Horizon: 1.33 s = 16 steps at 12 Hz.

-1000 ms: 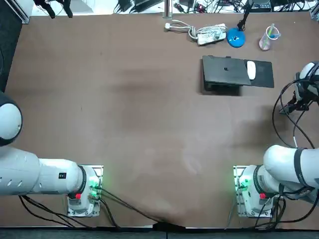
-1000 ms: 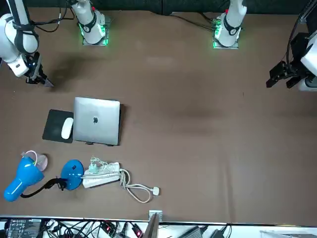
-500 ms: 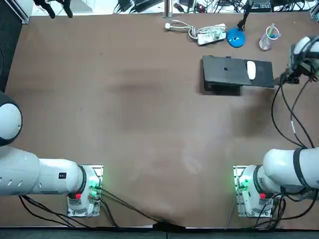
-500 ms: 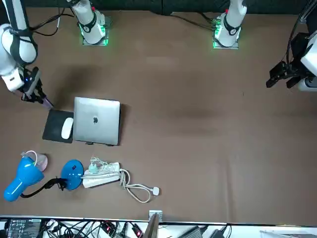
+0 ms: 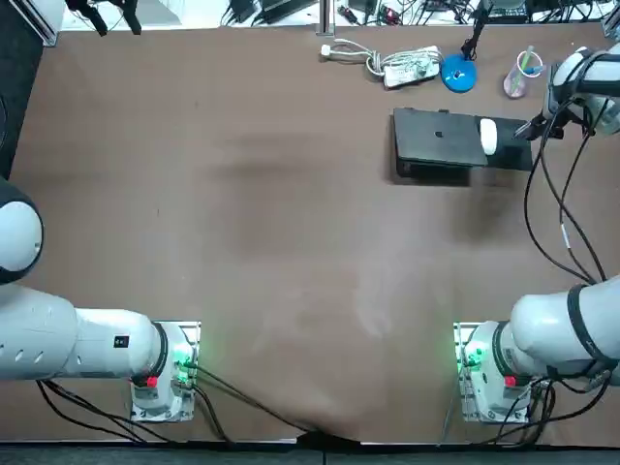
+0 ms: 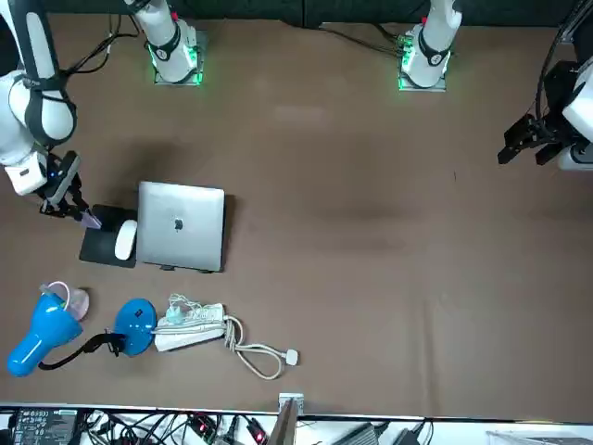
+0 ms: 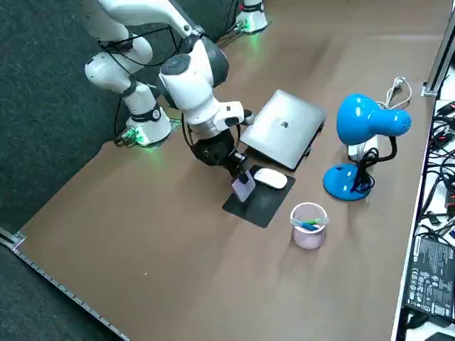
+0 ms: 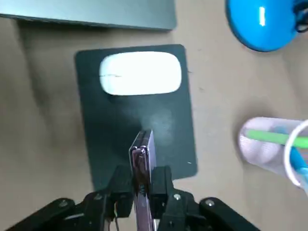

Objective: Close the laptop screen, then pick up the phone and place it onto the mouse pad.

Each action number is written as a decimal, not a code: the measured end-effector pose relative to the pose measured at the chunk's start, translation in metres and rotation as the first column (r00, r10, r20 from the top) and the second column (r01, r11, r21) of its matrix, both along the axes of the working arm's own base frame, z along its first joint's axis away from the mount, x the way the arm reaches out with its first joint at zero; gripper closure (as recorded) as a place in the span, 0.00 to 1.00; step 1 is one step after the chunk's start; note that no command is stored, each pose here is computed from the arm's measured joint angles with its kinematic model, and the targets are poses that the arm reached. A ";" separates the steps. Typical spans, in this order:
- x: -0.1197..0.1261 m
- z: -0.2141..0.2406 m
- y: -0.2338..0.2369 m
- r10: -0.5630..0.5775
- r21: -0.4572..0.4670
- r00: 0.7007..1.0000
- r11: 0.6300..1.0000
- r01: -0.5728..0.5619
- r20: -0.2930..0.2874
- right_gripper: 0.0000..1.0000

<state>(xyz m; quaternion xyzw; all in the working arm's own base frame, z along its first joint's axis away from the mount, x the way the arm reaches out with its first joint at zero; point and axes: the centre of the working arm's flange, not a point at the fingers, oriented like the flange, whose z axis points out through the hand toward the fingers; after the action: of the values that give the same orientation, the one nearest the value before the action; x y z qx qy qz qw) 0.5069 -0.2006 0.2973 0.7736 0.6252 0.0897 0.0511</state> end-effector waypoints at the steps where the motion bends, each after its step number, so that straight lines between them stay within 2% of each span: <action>1: 0.015 0.000 -0.007 -0.002 -0.010 1.000 1.000 0.002 0.012 0.79; 7: 0.048 -0.025 -0.012 0.005 -0.040 1.000 0.999 -0.004 0.031 0.79; 16: 0.057 -0.047 0.001 -0.018 -0.032 0.998 0.999 0.020 0.057 0.79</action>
<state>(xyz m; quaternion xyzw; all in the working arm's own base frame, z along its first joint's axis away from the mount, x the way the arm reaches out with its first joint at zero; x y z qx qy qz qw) 0.5643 -0.1995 0.2507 0.7758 0.6174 0.1010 0.0822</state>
